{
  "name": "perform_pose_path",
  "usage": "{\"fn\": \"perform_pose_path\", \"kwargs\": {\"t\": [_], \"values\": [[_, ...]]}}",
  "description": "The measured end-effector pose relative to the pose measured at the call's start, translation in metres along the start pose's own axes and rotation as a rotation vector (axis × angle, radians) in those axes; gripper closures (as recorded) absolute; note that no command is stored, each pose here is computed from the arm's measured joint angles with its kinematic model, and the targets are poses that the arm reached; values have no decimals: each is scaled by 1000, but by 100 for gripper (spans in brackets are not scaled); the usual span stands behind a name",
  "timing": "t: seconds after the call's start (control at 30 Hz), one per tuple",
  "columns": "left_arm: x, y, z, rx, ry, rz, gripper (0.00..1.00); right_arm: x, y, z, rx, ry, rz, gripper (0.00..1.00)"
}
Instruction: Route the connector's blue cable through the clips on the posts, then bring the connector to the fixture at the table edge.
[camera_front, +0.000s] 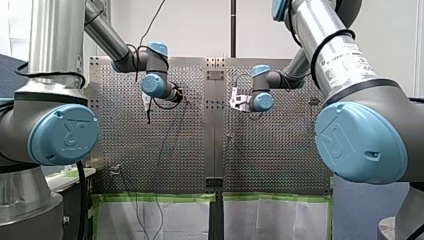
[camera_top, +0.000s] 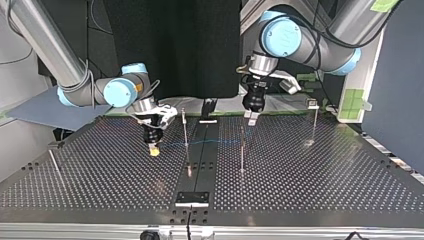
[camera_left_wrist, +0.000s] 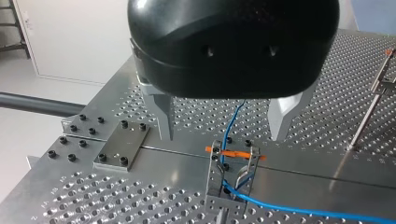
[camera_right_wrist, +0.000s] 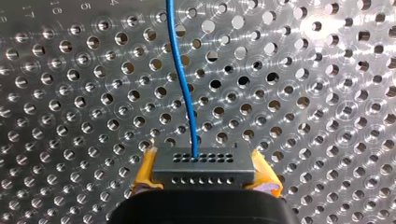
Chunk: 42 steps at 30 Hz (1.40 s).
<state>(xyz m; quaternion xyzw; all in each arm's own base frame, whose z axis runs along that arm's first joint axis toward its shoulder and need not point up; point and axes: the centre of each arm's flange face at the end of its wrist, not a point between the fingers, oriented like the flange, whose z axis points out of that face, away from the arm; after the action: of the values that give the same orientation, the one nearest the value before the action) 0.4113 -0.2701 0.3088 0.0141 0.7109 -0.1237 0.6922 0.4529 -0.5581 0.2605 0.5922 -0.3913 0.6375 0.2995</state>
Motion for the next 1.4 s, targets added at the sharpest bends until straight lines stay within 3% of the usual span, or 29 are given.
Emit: {"fn": "perform_pose_path", "kwargs": {"t": [0.43,0.67,0.83,1.0,1.17,1.4], "values": [[0,-3,1,13,-14,-17,0,-1,-1,-1,0,-10,-3,100],[-1,-11,1,5,-47,19,0,-5,-1,-5,-6,-47,-3,100],[1,-27,8,4,-63,50,0,-7,-1,-7,-11,-68,-8,100],[7,-43,13,1,-44,91,0,-8,2,-9,-32,-79,-29,100],[14,-62,19,0,-36,113,0,-8,6,-9,-48,-78,-42,100],[19,-92,25,0,-39,117,0,-6,7,-7,-49,-65,-44,100]]}}
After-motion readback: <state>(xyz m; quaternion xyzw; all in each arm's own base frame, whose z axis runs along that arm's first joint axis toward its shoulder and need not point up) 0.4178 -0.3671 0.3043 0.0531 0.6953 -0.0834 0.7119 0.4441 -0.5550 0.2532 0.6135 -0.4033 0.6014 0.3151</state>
